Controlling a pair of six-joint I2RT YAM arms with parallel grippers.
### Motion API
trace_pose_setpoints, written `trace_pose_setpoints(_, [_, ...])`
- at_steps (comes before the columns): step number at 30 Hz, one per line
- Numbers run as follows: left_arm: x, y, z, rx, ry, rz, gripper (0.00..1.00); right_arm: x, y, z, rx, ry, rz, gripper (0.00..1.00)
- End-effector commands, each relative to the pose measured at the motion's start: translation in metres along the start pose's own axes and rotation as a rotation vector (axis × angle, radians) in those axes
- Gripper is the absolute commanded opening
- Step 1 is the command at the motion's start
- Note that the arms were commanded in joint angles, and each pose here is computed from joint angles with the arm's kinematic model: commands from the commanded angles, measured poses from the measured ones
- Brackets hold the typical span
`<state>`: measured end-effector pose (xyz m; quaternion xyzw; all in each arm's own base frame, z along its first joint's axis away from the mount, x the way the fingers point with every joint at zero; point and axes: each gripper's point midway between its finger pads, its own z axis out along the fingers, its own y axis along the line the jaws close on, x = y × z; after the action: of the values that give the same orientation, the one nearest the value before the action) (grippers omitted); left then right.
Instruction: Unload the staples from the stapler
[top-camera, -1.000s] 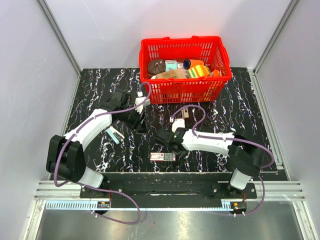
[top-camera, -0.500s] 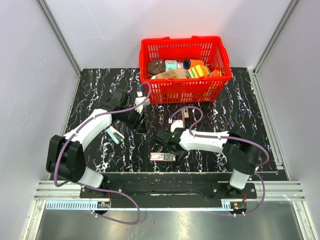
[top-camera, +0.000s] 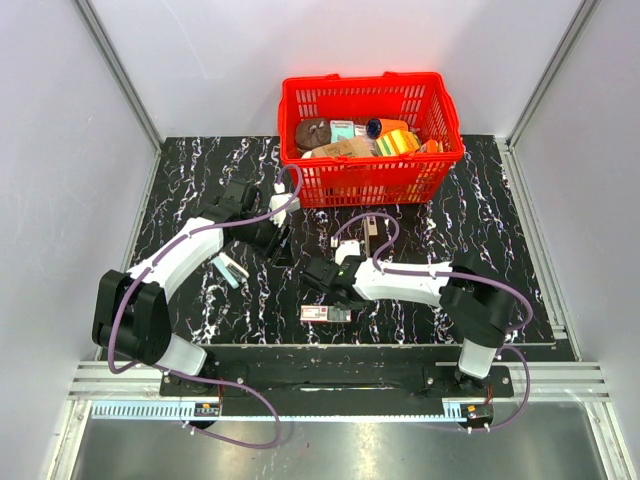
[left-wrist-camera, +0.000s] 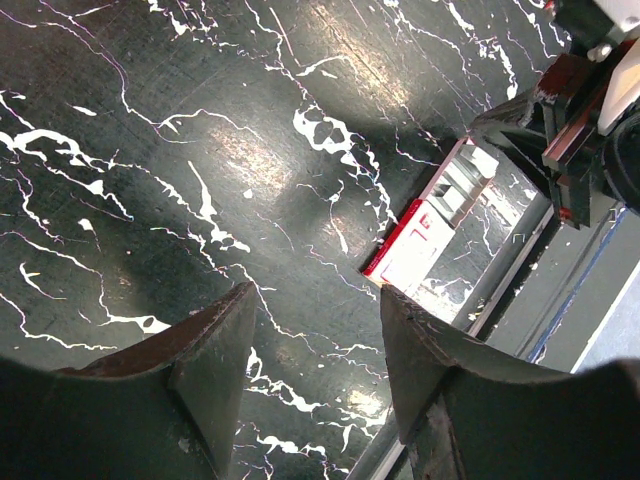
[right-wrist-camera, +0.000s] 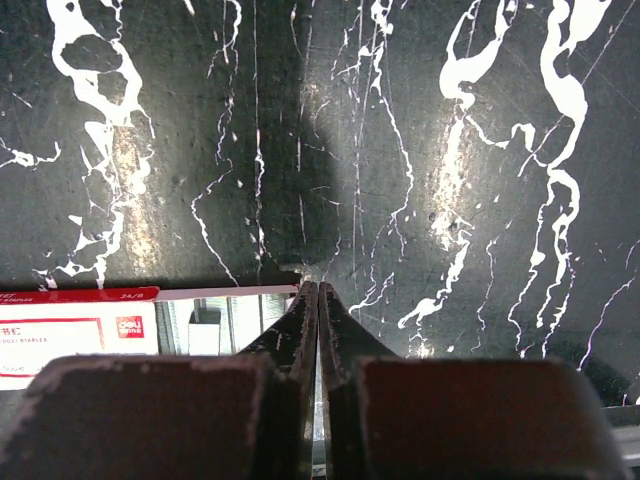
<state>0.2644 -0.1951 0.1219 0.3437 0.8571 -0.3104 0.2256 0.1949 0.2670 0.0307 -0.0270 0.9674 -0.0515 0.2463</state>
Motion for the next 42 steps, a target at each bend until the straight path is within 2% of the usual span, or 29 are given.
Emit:
trace_pose_setpoints(1, [-0.013,0.002,-0.008,-0.021,-0.045,0.049,0.57,-0.007,0.012,-0.006,-0.012,-0.026,-0.016,0.05])
trace_pose_setpoints(31, [-0.009,0.004,-0.006,-0.019,-0.040,0.047,0.57,-0.009,0.015,-0.017,-0.018,-0.064,-0.031,0.04])
trace_pose_setpoints(36, [0.004,0.014,0.001,-0.048,-0.006,0.080,0.57,-0.018,0.004,-0.022,-0.049,-0.067,0.055,0.07])
trace_pose_setpoints(42, [0.030,0.020,0.016,-0.141,0.086,0.230,0.56,-0.002,-0.005,-0.009,-0.213,0.081,0.236,0.11])
